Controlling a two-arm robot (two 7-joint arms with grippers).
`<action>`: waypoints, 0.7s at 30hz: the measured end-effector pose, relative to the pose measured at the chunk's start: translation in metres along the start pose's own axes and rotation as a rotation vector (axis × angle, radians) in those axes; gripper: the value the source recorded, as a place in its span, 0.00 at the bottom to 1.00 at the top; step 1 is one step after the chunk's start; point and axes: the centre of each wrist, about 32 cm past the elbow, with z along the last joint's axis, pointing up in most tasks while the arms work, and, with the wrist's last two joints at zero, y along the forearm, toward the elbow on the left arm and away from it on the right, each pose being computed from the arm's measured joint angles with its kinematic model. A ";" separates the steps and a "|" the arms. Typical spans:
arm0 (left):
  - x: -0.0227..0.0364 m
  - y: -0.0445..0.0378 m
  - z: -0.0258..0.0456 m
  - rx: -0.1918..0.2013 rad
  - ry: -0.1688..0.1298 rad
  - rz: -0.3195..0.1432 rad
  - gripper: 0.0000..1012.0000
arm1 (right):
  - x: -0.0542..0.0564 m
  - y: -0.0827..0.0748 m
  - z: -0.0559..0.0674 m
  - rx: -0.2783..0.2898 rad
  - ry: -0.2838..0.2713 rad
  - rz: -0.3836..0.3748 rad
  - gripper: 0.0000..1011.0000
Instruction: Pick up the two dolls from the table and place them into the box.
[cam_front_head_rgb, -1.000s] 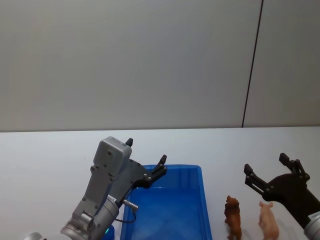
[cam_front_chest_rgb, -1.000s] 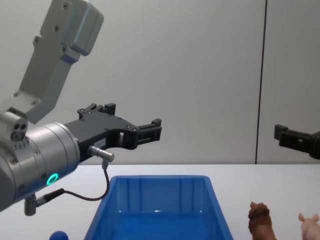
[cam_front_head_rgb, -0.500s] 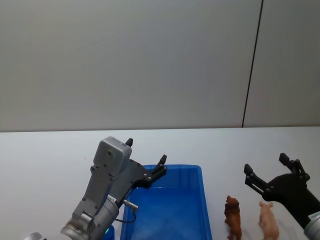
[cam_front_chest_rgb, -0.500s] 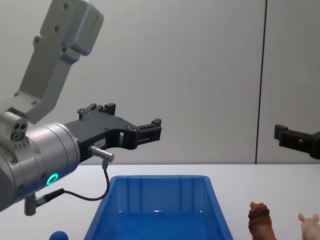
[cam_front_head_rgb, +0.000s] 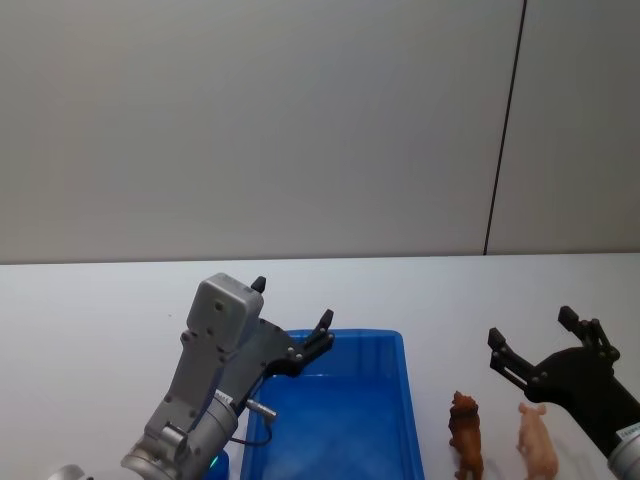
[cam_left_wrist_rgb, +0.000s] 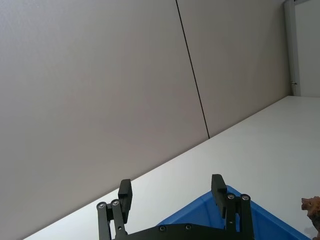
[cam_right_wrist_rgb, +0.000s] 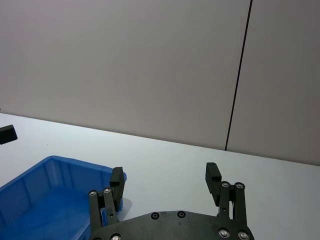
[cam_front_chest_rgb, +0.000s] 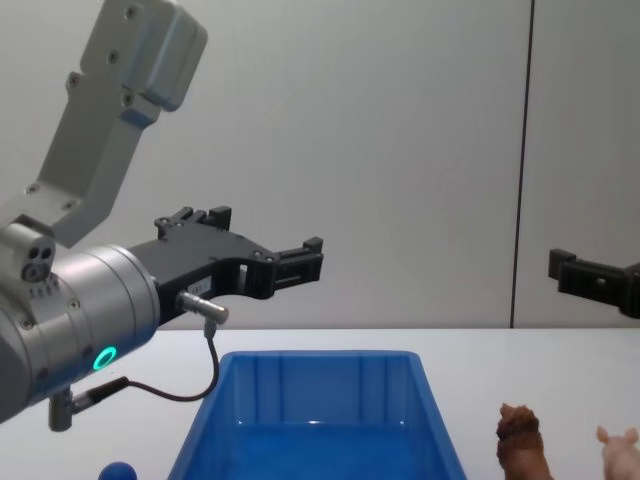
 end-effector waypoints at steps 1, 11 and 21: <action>0.0000 0.0000 0.0000 0.000 0.000 0.000 0.99 | 0.000 0.000 0.000 0.000 0.000 0.000 0.99; 0.0000 0.0000 0.0000 0.000 0.000 0.000 0.99 | 0.001 0.000 0.000 -0.002 0.000 -0.002 0.99; 0.0000 0.0000 0.0000 0.000 0.000 0.000 0.99 | 0.003 -0.007 -0.005 -0.044 0.015 -0.050 0.99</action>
